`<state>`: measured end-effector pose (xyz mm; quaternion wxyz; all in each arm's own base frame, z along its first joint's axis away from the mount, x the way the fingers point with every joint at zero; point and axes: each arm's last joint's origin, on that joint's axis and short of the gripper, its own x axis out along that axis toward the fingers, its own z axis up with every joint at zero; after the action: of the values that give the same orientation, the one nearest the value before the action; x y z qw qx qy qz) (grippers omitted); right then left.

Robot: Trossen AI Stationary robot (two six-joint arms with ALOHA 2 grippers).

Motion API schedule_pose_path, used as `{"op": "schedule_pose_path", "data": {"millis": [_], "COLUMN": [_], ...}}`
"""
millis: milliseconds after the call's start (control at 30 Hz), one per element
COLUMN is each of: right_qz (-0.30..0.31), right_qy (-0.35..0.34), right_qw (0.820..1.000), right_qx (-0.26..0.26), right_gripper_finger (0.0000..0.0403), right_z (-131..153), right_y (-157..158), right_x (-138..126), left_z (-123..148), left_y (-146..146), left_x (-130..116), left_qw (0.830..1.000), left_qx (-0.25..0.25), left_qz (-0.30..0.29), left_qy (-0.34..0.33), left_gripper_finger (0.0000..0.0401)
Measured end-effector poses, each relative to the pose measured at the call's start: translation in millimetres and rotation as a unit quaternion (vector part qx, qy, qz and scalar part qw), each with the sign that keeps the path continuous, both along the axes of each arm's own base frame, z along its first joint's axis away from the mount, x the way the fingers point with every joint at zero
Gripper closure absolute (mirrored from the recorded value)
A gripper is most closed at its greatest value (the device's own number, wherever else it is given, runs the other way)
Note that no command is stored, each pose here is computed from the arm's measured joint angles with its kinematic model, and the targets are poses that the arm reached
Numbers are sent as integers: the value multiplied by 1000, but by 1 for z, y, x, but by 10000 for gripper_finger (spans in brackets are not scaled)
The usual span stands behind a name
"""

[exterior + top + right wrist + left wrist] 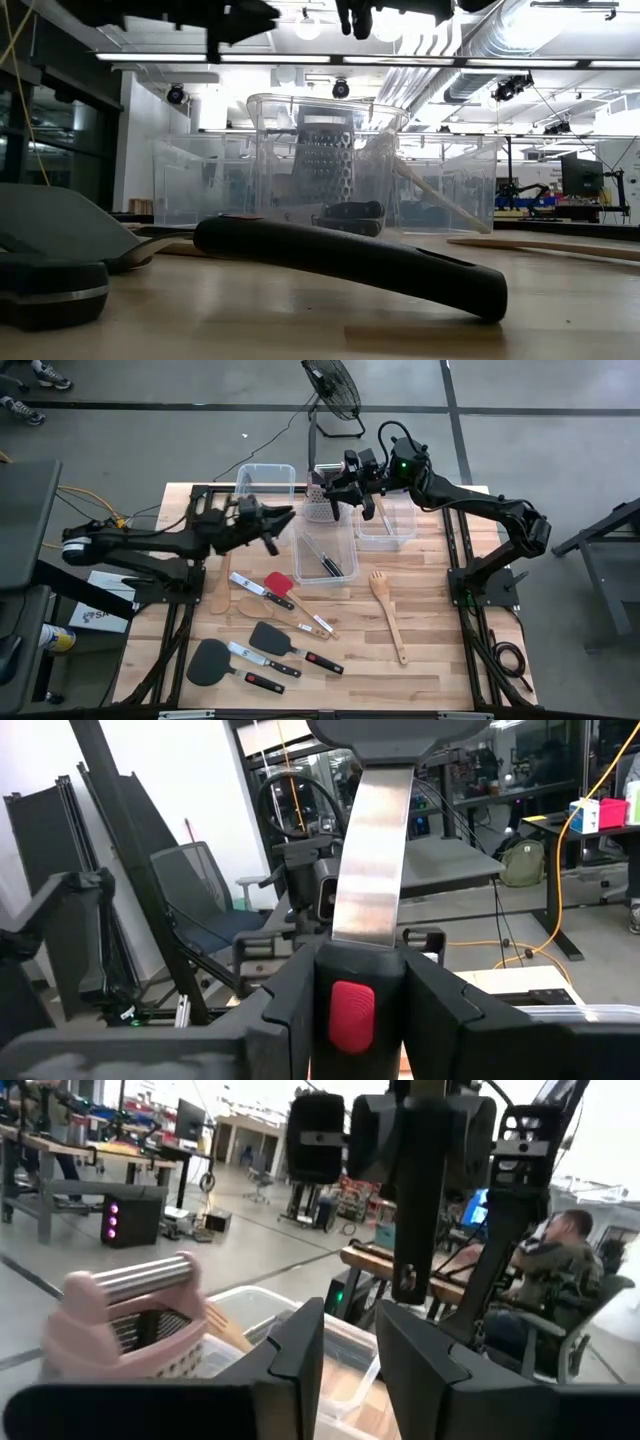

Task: Pick & Place Kitchen Items
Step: Put the black spatula into the left transparent bin

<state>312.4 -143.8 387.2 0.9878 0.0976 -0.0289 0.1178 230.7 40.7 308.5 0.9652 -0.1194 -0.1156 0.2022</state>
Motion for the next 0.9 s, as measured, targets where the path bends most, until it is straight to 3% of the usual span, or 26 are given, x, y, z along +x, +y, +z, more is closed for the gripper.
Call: {"op": "schedule_pose_path", "data": {"millis": [400, 567, 900], "right_qz": [9, -16, 13], "right_qy": [0, -1, -3], "right_qw": [1000, 1000, 1000], "right_qx": [-15, -21, -22], "right_gripper_finger": [299, 299, 299], "right_z": [-2, -7, -22], "right_y": [0, -3, 1], "right_x": [2, 7, 26], "left_z": [21, 22, 18], "left_y": [31, 36, 38], "left_x": [48, 61, 67], "left_qw": [995, 993, 993], "left_qx": [2, -3, -9], "left_qz": [-102, -120, -113], "left_qy": [-2, 22, 35], "left_gripper_finger": [168, 160, 159]}}
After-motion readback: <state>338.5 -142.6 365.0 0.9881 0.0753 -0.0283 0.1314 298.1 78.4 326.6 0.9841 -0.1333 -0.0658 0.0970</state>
